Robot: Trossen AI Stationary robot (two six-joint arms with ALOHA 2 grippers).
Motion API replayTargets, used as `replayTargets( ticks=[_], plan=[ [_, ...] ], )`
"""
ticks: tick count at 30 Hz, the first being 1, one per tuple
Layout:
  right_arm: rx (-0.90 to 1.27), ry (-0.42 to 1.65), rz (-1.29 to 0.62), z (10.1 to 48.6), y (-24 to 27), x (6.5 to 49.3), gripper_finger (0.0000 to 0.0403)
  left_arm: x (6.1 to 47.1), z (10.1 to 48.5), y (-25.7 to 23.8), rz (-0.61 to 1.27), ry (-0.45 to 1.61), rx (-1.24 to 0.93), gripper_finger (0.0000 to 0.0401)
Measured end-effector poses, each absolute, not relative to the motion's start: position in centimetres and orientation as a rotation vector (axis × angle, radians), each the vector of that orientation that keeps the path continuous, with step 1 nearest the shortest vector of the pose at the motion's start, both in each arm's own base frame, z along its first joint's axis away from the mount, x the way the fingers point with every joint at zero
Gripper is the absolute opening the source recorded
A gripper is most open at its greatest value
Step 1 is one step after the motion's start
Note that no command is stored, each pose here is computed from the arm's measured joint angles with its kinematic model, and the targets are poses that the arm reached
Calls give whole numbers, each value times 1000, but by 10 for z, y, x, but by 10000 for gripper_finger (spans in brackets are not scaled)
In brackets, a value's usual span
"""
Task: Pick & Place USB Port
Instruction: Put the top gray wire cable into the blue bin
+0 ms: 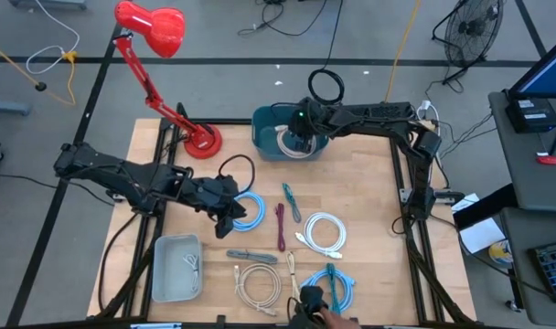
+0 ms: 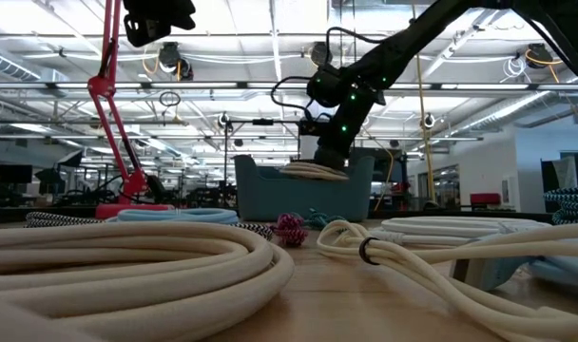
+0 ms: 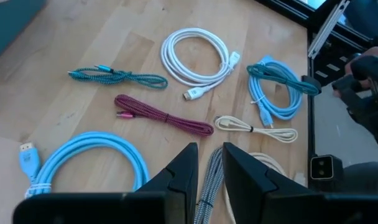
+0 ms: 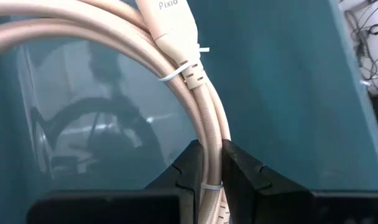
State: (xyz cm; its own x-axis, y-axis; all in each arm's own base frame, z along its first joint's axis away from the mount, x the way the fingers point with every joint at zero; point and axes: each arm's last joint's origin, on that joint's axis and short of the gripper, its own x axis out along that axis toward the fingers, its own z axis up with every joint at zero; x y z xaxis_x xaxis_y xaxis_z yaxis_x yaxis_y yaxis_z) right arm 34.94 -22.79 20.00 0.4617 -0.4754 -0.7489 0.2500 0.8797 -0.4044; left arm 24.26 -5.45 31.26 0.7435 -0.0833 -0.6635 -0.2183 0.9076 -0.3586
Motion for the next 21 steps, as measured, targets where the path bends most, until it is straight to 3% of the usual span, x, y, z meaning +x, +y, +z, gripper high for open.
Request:
replayTargets(
  ticks=[21],
  plan=[
    [-238,985,-506,200,-245,339,34,240,312,-61,101,740,-438,76]
  ],
)
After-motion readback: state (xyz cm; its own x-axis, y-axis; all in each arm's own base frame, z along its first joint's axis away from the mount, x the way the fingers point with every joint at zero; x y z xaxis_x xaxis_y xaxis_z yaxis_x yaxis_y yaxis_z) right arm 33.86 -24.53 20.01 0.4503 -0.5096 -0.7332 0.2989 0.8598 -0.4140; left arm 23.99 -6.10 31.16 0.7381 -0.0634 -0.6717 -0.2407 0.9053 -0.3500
